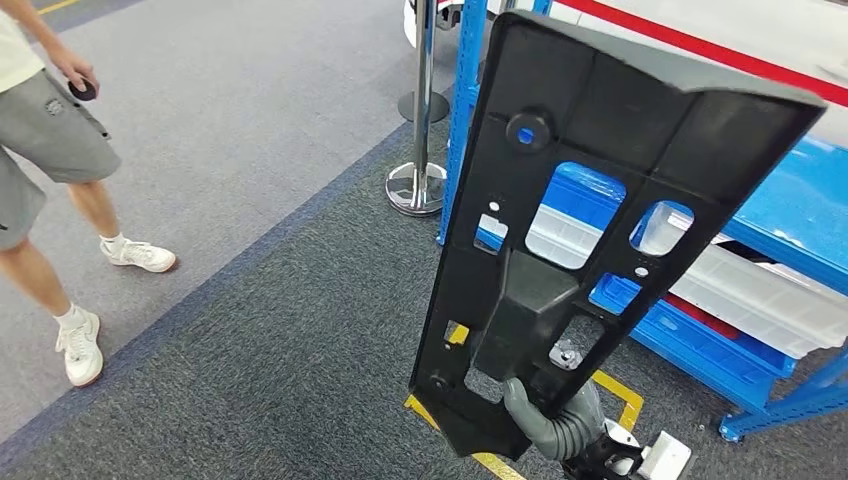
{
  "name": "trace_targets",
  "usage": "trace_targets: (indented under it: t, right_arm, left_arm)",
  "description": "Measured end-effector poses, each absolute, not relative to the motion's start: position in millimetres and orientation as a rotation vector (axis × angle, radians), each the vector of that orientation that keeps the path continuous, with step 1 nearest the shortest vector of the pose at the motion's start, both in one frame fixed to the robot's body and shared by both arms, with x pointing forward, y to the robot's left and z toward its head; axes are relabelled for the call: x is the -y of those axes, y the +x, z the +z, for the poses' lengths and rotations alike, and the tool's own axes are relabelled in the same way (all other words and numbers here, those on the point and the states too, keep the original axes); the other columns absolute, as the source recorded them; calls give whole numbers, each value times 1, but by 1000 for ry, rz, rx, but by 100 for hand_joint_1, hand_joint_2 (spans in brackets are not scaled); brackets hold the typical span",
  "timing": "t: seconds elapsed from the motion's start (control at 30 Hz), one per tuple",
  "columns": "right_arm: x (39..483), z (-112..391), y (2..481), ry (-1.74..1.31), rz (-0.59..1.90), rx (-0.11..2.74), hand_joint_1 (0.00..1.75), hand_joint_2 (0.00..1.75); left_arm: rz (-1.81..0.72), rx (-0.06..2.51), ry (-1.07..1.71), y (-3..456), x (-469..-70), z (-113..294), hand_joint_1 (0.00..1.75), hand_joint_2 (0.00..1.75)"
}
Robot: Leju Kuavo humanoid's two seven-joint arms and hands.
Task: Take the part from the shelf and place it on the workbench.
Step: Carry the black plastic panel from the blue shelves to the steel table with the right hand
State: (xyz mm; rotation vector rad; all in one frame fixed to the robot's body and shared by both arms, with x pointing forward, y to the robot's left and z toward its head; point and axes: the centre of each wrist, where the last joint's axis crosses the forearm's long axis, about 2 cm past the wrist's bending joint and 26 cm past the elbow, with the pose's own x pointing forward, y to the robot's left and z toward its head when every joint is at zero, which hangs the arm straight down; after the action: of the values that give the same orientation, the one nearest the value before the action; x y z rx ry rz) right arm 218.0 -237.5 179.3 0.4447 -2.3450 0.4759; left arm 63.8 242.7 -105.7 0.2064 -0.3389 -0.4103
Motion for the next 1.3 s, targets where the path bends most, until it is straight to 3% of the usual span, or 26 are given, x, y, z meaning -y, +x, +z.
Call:
trace_targets:
  t: [0.13, 0.4, 1.13, 1.3]
  right_arm:
    - [249, 145, 192, 547, 424, 2228, 175, 175]
    - [250, 126, 181, 581, 378, 2168, 175, 175]
    - [252, 119, 176, 567, 363, 2147, 175, 175]
    - [251, 118, 177, 429, 418, 2143, 175, 175]
  left_arm:
    - [-430, 348, 196, 72, -238, -104, 0, 175]
    - [-436, 351, 198, 73, -236, -104, 0, 175]
    - [-453, 342, 197, 70, -235, -104, 0, 175]
    - [-461, 340, 203, 71, -235, -104, 0, 175]
